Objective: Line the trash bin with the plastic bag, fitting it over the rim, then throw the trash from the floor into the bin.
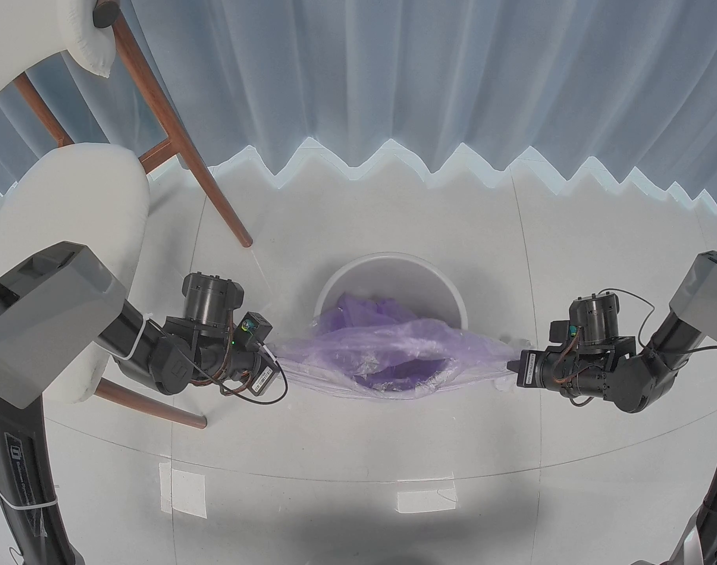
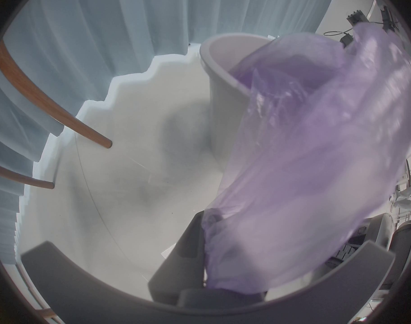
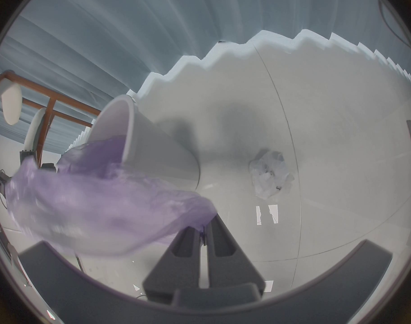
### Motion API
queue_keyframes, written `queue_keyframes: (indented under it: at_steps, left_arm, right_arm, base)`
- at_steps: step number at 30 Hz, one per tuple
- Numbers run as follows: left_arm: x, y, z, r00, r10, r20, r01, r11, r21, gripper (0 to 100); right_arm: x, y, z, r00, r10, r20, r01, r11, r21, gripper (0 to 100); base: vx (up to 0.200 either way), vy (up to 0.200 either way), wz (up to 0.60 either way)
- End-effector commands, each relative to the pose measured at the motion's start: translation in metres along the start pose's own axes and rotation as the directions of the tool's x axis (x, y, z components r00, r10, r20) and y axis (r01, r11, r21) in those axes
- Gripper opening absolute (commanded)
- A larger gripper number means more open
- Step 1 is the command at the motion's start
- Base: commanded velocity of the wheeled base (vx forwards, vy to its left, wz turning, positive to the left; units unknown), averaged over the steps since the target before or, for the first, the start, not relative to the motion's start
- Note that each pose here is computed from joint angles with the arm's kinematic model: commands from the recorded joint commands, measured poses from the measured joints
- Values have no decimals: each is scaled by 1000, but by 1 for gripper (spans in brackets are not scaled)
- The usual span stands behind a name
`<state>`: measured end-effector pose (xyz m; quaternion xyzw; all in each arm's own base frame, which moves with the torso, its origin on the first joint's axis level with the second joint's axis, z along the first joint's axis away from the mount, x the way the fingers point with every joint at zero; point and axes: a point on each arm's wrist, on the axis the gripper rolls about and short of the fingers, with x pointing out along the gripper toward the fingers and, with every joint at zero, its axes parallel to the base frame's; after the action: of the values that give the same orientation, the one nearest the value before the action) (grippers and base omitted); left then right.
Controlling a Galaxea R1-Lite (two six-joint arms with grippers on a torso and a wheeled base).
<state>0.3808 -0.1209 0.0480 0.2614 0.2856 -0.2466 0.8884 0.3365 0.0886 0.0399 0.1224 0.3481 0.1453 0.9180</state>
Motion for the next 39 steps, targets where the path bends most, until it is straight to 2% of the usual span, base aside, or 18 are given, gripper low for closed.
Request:
queue_keyframes:
  at_steps: [1, 6, 11, 16, 23, 30, 31, 36, 37, 39]
  left_arm:
    - [-7, -3, 0, 1000, 1, 19, -1, 1000, -12, 0]
    - [-4, -9, 3, 999, 0, 42, 1, 1000, -18, 0]
    - [2, -17, 2, 999, -11, 33, 12, 999, -45, 0]
    - [8, -15, 1, 999, 6, 52, -3, 999, -51, 0]
    - [7, -14, 7, 997, 15, 78, -10, 998, -62, 0]
    - [6, -11, 11, 992, 40, 122, -30, 996, -80, 0]
    - [6, -10, 12, 991, 43, 126, -33, 996, -81, 100]
    - [4, -6, 14, 987, 61, 151, -46, 994, -100, 100]
    - [3, -5, 14, 986, 63, 153, -48, 994, -103, 100]
    - [-5, -1, 18, 980, 87, 178, -68, 992, -110, 100]
  right_arm:
    - [-18, 7, 2, 1000, 16, 22, -16, 1000, -12, 0]
    - [-13, 15, 2, 996, 55, 75, -53, 998, -30, 0]
    - [-5, 12, -5, 995, 59, 83, -56, 998, -34, 0]
    - [0, 11, -7, 994, 63, 94, -60, 998, -33, 0]
    - [-3, 16, 6, 975, 99, 197, -88, 994, -59, 0]
    - [-2, 21, 6, 972, 112, 205, -100, 993, -68, 0]
    - [-2, 21, 6, 972, 112, 205, -100, 993, -68, 0]
    - [-2, 18, 8, 972, 106, 211, -94, 993, -67, 0]
    - [-2, 18, 8, 972, 106, 211, -94, 993, -67, 100]
    - [-4, 19, 8, 968, 111, 223, -98, 993, -67, 100]
  base:
    - [0, 0, 0]
    - [0, 0, 0]
    - [0, 0, 0]
    - [0, 0, 0]
    - [0, 0, 0]
    - [0, 0, 0]
    - [0, 0, 0]
    - [0, 0, 0]
    - [0, 0, 0]
    - [0, 0, 0]
